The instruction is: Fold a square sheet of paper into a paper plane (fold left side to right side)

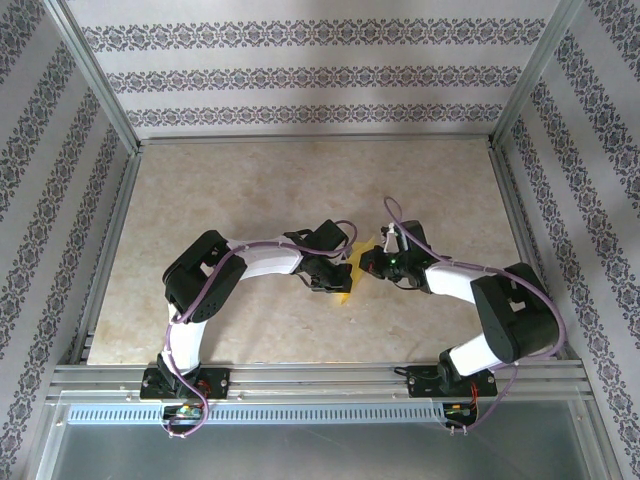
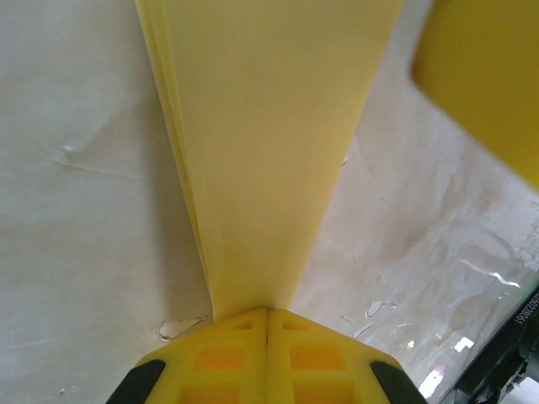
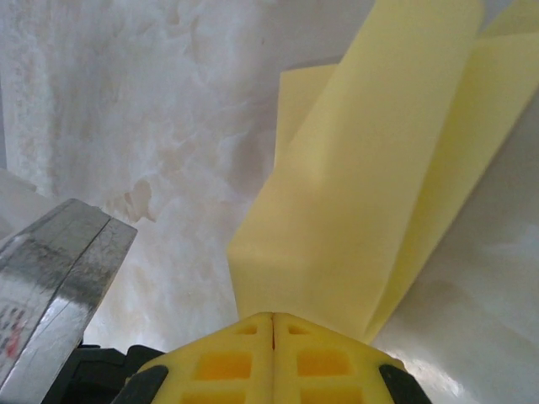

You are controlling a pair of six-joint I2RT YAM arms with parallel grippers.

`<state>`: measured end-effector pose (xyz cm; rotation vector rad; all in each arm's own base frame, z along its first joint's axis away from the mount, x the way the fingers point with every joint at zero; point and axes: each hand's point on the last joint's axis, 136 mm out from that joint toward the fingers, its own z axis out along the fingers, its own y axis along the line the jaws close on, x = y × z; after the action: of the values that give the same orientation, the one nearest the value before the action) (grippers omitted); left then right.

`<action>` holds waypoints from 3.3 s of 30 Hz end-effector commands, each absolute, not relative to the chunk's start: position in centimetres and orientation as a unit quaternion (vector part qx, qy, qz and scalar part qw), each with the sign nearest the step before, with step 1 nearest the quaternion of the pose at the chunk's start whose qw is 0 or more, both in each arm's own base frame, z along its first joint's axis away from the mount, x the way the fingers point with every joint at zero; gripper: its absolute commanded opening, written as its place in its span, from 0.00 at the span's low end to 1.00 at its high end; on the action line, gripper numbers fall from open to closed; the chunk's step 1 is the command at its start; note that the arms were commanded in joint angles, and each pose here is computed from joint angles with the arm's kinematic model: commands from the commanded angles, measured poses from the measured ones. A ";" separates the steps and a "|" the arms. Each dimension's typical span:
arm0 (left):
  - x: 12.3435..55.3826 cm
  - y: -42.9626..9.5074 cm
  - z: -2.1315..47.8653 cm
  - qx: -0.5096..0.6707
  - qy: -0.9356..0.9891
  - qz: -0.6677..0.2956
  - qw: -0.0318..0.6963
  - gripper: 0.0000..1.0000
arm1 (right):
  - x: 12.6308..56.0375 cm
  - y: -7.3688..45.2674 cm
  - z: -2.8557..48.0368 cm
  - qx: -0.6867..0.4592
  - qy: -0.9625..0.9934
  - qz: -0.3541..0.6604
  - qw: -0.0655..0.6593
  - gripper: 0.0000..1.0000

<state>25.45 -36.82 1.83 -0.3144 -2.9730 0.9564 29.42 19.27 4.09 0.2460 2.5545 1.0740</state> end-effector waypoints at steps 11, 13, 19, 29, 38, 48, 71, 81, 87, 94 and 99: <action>23.0 -32.1 -2.9 -0.094 -0.978 0.180 0.051 0.00 | 31.8 19.3 2.0 0.082 0.912 0.358 0.183 0.00; 22.9 -32.0 -3.0 -0.094 -0.978 0.177 0.053 0.00 | 31.9 18.8 1.6 0.086 0.916 0.348 0.181 0.00; 22.9 -31.9 -3.1 -0.095 -0.979 0.174 0.054 0.00 | 32.4 17.4 0.8 0.092 0.925 0.325 0.176 0.00; 22.8 -31.8 -3.2 -0.096 -0.979 0.169 0.057 0.00 | 34.9 15.1 0.7 0.113 0.924 0.318 0.183 0.00; 22.9 -31.8 -3.2 -0.097 -0.979 0.170 0.057 0.00 | 37.6 12.6 1.0 0.149 0.912 0.331 0.190 0.00; 23.0 -31.9 -3.0 -0.100 -0.978 0.173 0.053 0.00 | 40.0 11.0 4.5 0.158 0.899 0.346 0.217 0.00; 23.6 -32.2 -2.1 -0.100 -0.978 0.179 0.037 0.00 | 29.3 21.0 5.3 0.136 0.900 0.397 0.115 0.00; 23.6 -32.3 -2.0 -0.100 -0.978 0.180 0.035 0.00 | 27.8 21.0 1.6 0.153 0.915 0.366 0.073 0.00; 23.9 -32.5 -1.4 -0.101 -0.977 0.187 0.026 0.00 | 26.6 20.3 -0.7 0.154 0.926 0.340 0.052 0.00; 25.7 -33.8 3.3 -0.098 -0.963 0.249 -0.026 0.07 | 24.9 19.8 -2.8 0.152 0.935 0.321 0.022 0.00; 26.1 -34.4 6.8 -0.067 -0.938 0.339 -0.035 0.10 | 24.5 19.7 -2.8 0.151 0.935 0.319 0.020 0.00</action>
<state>25.69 -34.25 4.30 -0.2835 -3.0540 0.9225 28.11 21.69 1.34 0.3859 2.7261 1.1633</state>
